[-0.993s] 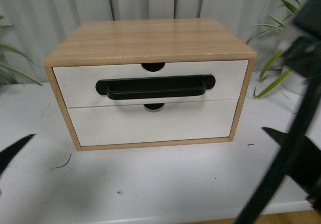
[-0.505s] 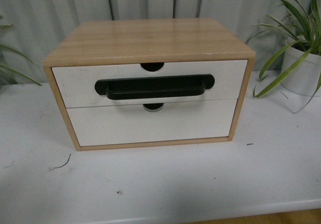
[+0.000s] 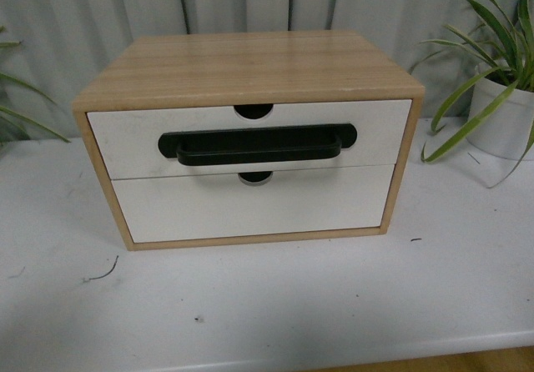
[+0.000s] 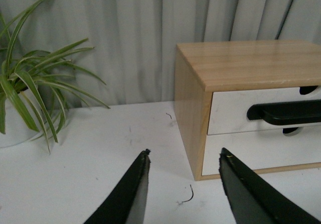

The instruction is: Close drawer sideways

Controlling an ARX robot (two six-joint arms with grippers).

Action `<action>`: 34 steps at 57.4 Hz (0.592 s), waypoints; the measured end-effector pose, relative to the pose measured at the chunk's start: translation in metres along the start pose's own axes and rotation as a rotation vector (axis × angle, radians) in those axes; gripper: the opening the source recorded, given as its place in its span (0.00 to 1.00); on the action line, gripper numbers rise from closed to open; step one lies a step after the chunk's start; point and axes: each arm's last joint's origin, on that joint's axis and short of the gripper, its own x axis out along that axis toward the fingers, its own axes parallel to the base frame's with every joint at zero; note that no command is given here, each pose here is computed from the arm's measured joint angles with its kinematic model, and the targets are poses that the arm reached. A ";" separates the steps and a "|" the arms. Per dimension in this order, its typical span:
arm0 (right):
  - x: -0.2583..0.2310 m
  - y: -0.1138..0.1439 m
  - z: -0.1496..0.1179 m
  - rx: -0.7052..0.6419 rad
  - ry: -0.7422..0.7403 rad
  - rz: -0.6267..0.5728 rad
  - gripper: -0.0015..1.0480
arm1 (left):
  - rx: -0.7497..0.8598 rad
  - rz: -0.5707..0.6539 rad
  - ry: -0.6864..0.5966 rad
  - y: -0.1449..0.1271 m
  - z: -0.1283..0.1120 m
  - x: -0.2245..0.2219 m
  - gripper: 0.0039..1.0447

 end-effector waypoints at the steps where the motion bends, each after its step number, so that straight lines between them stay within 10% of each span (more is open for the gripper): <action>1: 0.000 -0.001 -0.001 0.000 0.000 0.000 0.39 | -0.001 0.001 0.004 -0.001 0.000 0.000 0.39; 15: -0.004 -0.011 -0.008 -0.005 0.003 0.013 0.01 | -0.002 -0.006 -0.001 -0.015 0.000 -0.005 0.01; 34: -0.018 -0.017 -0.020 -0.003 -0.006 0.000 0.02 | 0.005 0.006 -0.007 -0.015 -0.002 -0.020 0.01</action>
